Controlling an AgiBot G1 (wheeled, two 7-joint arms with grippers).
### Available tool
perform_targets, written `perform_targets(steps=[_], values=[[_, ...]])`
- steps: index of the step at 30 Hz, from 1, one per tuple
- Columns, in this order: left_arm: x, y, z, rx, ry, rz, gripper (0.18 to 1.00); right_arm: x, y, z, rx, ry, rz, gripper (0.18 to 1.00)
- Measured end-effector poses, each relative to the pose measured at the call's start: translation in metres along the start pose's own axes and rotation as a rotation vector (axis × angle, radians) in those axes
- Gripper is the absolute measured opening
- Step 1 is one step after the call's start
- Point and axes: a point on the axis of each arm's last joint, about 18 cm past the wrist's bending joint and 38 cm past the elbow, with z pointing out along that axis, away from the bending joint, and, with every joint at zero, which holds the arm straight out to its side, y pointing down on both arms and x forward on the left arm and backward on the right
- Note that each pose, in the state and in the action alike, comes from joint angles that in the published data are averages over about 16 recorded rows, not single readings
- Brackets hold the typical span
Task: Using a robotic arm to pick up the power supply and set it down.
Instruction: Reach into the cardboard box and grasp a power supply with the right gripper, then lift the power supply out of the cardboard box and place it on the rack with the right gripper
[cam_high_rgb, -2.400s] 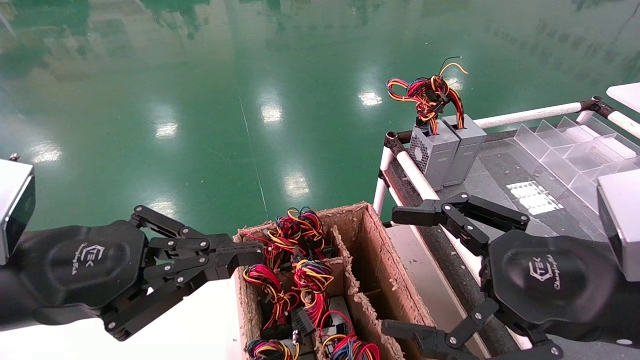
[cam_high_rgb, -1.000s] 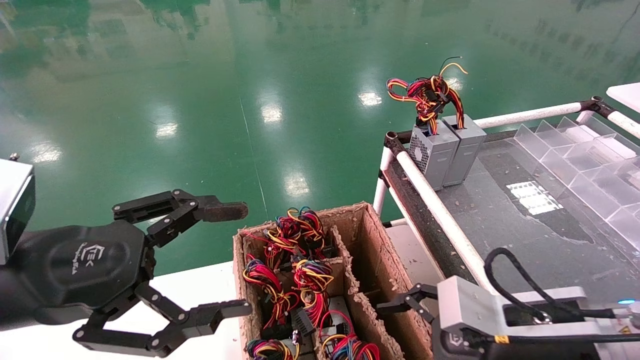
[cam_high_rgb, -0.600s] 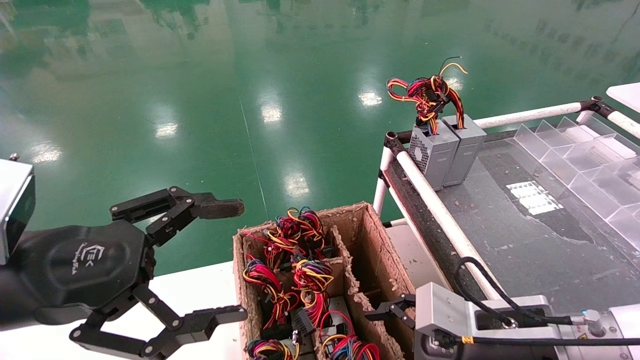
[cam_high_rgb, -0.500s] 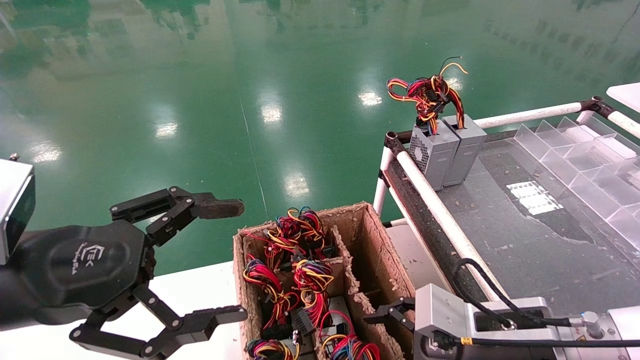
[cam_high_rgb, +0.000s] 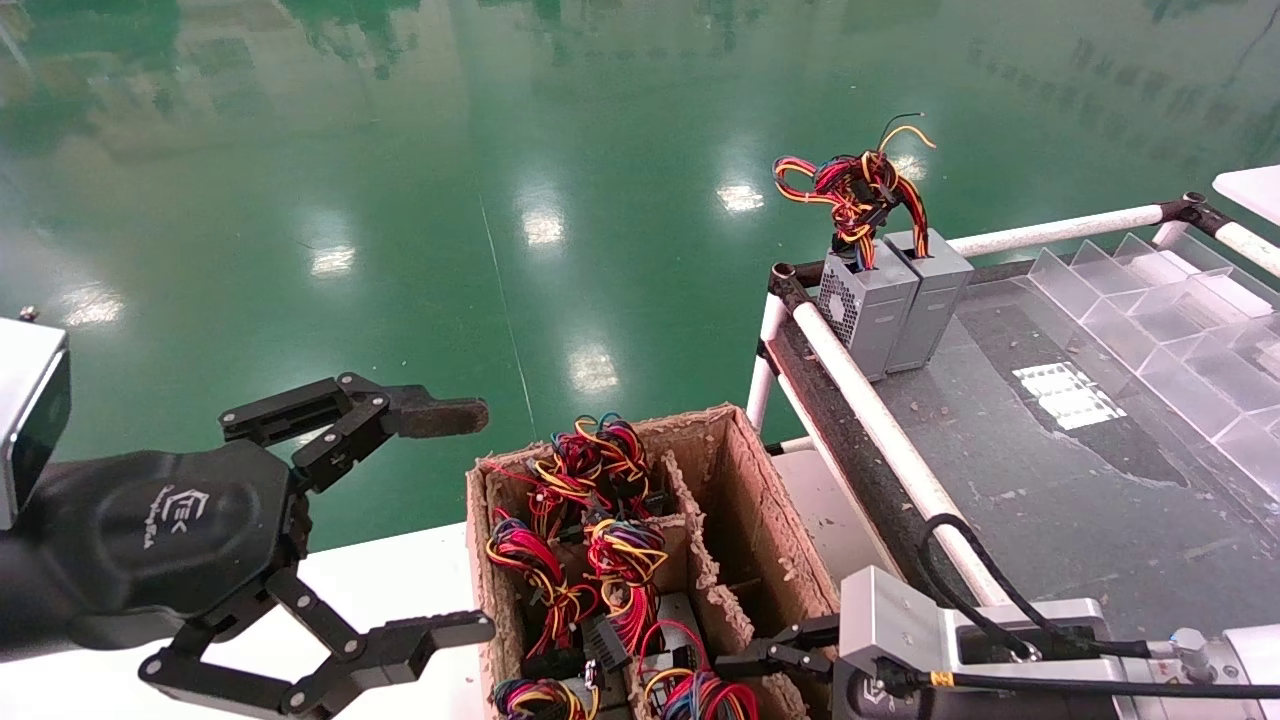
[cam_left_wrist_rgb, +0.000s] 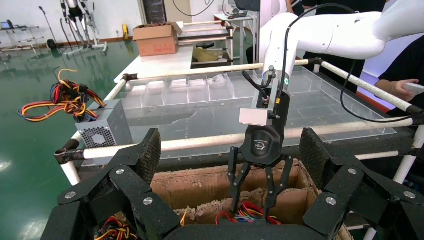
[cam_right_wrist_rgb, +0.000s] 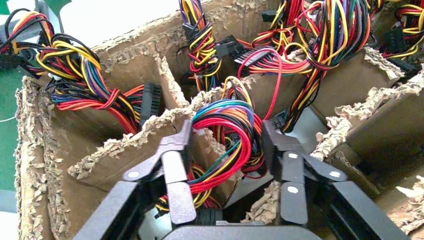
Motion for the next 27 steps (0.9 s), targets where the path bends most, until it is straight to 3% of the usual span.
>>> perform_targets(steps=[16, 27], values=[[0.000, 0.000, 0.000, 0.000, 0.000, 0.000, 1.001, -0.001, -0.003, -0.007, 0.048, 0.016, -0.020, 0.309], [0.000, 0.000, 0.000, 0.000, 0.000, 0.000, 1.001, -0.005, -0.023, -0.032, 0.195, 0.036, -0.062, 0.223]])
